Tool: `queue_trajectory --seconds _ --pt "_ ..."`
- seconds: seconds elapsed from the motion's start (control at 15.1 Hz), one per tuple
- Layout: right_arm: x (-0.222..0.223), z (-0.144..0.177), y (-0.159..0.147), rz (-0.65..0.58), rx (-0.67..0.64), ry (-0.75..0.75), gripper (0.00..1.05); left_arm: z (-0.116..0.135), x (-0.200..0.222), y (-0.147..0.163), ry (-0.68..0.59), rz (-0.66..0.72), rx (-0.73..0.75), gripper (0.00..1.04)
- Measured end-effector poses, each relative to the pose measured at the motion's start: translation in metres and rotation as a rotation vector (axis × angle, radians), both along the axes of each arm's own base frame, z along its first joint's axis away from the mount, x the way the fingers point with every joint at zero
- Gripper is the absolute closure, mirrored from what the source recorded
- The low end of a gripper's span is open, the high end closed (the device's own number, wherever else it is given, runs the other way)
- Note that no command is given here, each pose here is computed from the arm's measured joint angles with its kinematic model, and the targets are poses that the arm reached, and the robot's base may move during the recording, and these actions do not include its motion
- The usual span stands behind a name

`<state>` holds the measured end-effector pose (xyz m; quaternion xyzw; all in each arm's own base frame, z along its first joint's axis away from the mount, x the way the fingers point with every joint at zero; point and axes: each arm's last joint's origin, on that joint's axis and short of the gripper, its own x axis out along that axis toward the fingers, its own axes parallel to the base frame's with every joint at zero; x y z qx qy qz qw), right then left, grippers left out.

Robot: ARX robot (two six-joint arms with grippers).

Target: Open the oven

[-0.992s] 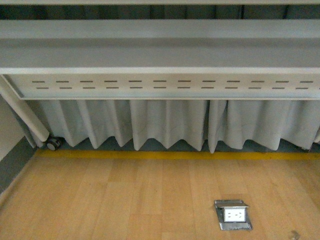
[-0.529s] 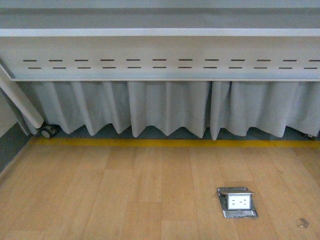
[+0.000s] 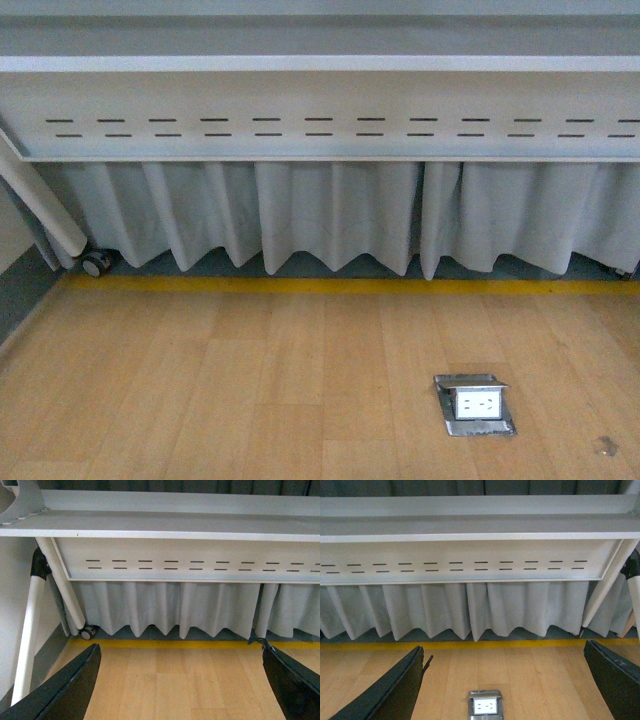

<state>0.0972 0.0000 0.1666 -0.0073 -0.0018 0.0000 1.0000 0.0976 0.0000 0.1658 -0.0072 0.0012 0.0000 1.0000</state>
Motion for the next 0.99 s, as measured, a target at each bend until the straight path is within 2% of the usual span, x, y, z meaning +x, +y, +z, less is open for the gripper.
queue_trajectory --seconds 0.99 --pt "0.0 0.0 0.0 0.0 0.0 0.0 0.06 0.0 0.0 0.0 0.0 0.0 0.0 0.07"
